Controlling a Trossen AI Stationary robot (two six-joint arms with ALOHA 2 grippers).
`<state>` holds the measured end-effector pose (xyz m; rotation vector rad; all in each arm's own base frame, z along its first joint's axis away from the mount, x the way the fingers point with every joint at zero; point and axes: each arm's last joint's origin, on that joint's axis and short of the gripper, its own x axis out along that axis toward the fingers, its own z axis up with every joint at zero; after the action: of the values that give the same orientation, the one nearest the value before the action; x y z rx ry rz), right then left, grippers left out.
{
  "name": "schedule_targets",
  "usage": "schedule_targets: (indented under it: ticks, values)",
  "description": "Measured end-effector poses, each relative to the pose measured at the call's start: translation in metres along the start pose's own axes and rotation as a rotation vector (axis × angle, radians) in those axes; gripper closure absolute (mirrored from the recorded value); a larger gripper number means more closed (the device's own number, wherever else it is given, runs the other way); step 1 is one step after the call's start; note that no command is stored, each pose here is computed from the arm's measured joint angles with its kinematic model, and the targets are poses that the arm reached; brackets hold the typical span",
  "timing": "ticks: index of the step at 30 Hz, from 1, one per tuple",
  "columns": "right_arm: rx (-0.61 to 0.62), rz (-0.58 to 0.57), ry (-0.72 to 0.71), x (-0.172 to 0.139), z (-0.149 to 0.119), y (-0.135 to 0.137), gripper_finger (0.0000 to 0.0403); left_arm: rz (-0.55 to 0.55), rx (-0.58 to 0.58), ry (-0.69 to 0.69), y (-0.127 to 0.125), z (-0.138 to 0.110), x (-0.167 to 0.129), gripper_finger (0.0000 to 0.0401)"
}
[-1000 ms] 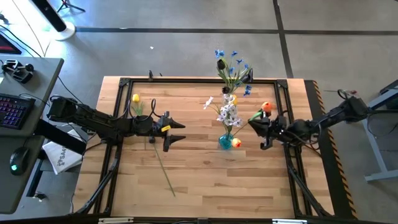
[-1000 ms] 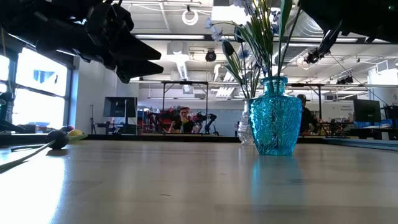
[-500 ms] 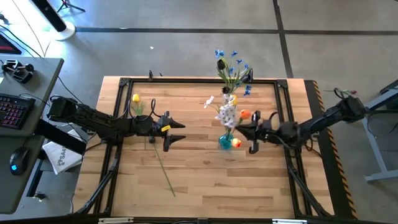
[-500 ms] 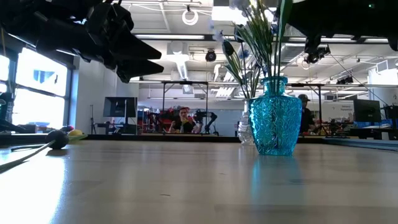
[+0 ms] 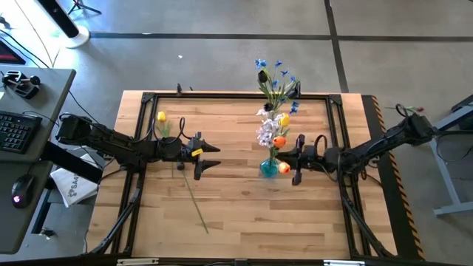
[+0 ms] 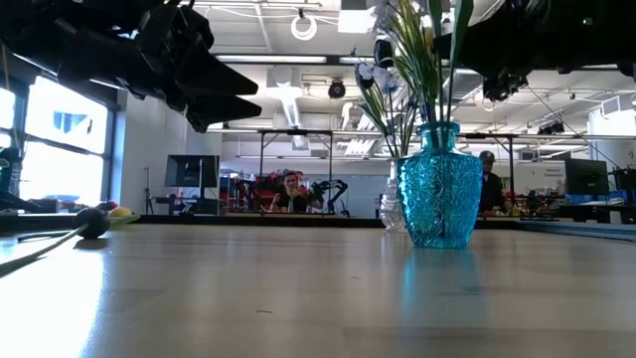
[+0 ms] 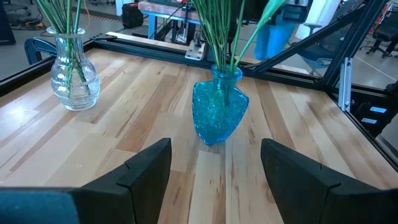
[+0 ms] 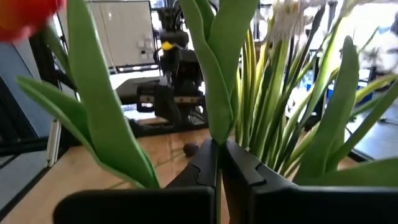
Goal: Sort flowers into vase by color
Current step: Put the orange tulip into the blue flower vase
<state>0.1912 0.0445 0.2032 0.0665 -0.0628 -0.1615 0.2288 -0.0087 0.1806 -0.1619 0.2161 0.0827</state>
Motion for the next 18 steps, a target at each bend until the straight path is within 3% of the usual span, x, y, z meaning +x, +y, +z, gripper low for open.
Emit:
schedule_targets:
  ticks: [11,18]
  values:
    - [0.023,-0.066,0.066,-0.0004,-0.0074,-0.0022,0.0400,0.000,0.000,0.000,0.0000,0.0000,0.0000,0.0165]
    - [0.024,-0.076,0.074,-0.0006,-0.0083,-0.0026,0.0323,-0.019,0.009,0.005,-0.0008,-0.0003,0.0000,0.0165]
